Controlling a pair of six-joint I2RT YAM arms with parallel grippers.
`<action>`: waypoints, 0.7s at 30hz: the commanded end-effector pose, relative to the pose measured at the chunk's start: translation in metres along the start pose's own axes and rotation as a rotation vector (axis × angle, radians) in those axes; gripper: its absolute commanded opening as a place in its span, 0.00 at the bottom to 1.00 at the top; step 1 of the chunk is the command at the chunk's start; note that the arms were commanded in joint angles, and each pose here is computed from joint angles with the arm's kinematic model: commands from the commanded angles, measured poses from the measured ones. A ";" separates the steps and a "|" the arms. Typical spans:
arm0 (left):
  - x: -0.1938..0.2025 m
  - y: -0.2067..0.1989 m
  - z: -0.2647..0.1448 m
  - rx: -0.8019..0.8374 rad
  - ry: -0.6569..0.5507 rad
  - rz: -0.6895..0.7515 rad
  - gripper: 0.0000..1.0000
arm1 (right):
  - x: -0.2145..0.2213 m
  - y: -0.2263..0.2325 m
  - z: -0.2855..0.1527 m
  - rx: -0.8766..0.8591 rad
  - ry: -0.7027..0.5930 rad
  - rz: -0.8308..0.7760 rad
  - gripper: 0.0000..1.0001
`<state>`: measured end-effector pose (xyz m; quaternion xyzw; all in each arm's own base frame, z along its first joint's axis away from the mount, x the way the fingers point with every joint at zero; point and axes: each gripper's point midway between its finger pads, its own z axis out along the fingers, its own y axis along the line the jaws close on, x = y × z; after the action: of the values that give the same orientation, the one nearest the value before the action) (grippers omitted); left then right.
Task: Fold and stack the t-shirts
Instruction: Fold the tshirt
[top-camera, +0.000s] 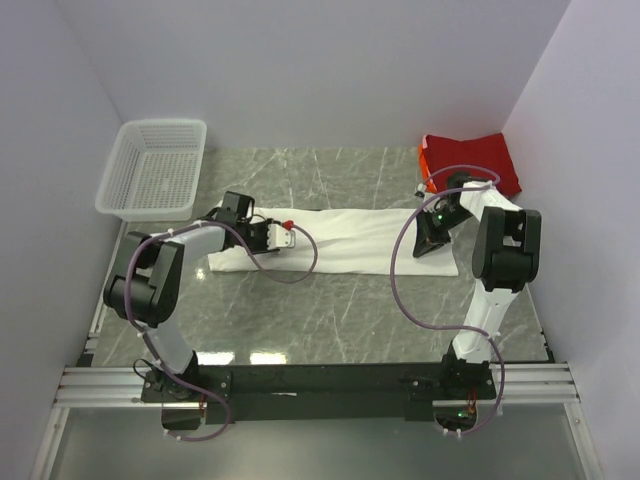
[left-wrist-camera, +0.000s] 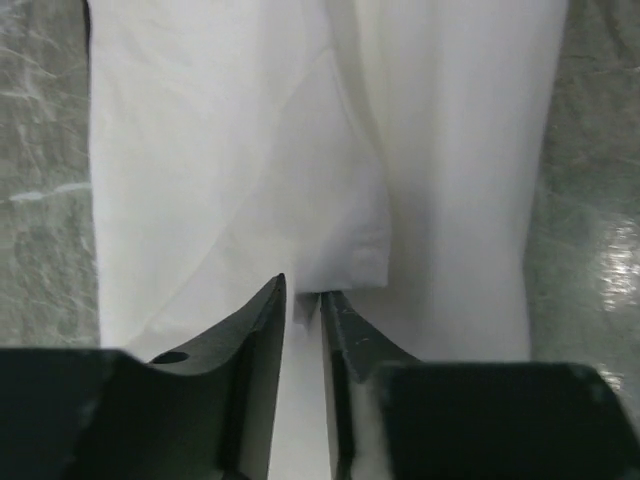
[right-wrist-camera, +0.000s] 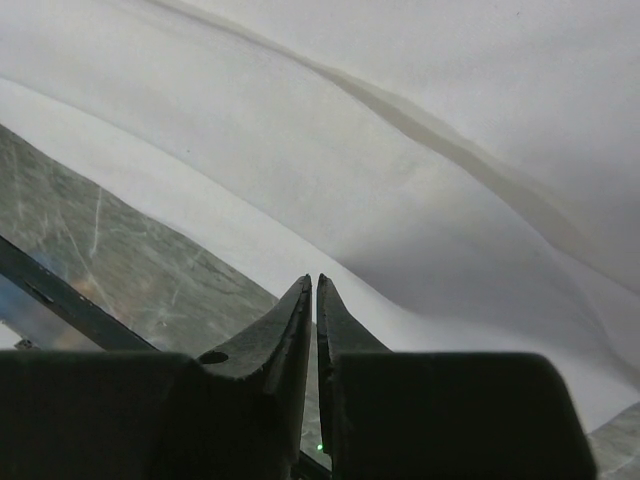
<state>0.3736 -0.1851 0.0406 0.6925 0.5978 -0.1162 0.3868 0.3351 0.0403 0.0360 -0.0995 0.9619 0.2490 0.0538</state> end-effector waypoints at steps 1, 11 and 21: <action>-0.022 0.020 0.002 0.012 -0.067 0.029 0.24 | -0.008 -0.001 -0.004 0.006 -0.010 0.004 0.13; -0.043 0.067 0.018 -0.013 -0.119 -0.070 0.01 | -0.006 0.000 -0.008 0.004 0.006 -0.017 0.14; -0.069 0.127 0.037 -0.119 -0.138 -0.199 0.38 | -0.016 0.019 -0.022 -0.060 -0.051 -0.066 0.16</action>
<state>0.4726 -0.2457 0.0802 0.6219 0.6355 -0.1534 0.4312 0.3362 0.0436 0.0461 -0.1083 0.9575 0.2616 0.0546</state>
